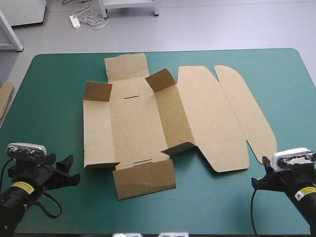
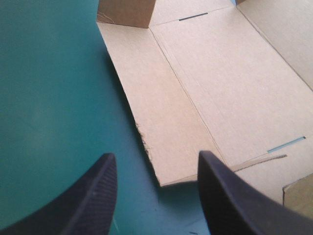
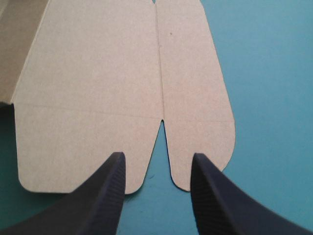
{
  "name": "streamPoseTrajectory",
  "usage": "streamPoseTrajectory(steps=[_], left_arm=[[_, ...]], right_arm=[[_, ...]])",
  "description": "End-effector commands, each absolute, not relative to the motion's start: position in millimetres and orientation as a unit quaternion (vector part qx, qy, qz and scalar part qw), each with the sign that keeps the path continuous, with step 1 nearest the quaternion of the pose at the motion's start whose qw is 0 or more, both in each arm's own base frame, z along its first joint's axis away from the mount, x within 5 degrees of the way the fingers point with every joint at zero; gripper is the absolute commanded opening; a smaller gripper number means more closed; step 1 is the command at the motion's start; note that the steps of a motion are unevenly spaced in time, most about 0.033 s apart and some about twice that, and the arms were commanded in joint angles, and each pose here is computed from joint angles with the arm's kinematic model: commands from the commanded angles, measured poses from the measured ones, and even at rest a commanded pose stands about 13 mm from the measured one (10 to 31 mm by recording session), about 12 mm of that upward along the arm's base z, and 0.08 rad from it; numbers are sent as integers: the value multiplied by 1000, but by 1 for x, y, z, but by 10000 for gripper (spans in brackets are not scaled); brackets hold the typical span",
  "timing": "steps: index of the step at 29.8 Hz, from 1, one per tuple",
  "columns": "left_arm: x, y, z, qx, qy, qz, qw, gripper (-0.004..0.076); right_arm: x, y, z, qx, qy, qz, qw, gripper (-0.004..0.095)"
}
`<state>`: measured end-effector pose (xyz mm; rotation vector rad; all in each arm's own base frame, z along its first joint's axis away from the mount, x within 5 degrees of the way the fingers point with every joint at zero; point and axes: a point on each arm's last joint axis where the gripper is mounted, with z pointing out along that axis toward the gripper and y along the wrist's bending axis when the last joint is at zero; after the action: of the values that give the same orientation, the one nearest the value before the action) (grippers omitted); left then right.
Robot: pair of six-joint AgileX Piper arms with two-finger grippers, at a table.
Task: Fold the box
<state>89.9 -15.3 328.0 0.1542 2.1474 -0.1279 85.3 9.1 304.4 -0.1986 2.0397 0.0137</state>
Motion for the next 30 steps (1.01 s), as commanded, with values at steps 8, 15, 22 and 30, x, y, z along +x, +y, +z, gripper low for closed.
streamPoseTrajectory(steps=[8, 15, 22, 30], left_arm=[[152, -14, 368, 40, 912, -13, 407, 449], [204, -23, 365, 55, 928, -27, 366, 449], [229, 3, 347, 24, 950, -3, 312, 449], [225, 43, 324, -87, 925, -174, 326, 449]], right_arm=[[141, 10, 370, -64, 843, -2, 533, 424], [179, 13, 396, -59, 847, 0, 528, 424], [205, 17, 392, -60, 878, 10, 475, 455], [209, 18, 402, -52, 869, 21, 492, 496]])
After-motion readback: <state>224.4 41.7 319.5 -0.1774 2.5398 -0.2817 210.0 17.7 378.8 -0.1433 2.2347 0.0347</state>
